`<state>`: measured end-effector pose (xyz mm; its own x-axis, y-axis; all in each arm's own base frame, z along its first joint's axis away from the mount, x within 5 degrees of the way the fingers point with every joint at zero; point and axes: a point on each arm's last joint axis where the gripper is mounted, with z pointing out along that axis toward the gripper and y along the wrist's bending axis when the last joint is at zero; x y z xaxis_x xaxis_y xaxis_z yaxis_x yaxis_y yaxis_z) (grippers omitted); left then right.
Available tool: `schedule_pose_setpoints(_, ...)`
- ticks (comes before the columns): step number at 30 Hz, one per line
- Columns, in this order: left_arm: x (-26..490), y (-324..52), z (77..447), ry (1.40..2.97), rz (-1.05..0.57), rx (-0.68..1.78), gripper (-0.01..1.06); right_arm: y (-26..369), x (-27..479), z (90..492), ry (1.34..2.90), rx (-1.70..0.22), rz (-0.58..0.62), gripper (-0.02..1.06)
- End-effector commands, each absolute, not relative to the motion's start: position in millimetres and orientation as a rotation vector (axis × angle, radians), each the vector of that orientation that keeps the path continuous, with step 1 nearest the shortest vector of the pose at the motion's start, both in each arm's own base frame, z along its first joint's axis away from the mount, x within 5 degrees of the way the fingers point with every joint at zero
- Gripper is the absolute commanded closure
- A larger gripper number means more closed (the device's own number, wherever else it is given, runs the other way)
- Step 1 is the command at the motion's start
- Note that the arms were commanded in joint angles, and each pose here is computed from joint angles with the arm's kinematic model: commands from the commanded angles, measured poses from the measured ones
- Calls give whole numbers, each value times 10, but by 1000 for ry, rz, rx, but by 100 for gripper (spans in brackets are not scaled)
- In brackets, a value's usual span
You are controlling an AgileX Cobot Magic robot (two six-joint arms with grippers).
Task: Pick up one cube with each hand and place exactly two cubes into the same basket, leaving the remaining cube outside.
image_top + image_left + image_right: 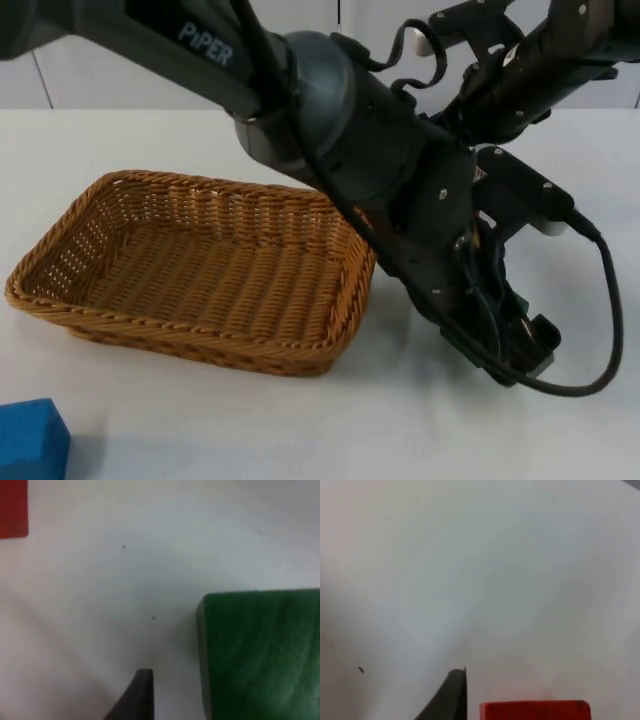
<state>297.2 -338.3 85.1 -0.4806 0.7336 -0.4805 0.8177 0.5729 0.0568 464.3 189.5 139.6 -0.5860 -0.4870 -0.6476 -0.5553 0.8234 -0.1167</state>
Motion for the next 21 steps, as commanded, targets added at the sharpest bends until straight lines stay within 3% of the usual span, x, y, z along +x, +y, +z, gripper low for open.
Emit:
schedule_pose_setpoints(1,3005,-3414,884,2321,-264,1217,0,1925,4661,1422,2278,-758,128,-1)
schedule_pose_setpoints(21,3017,-3427,745,2315,-267,1213,0,1918,4619,988,2407,-801,132,4)
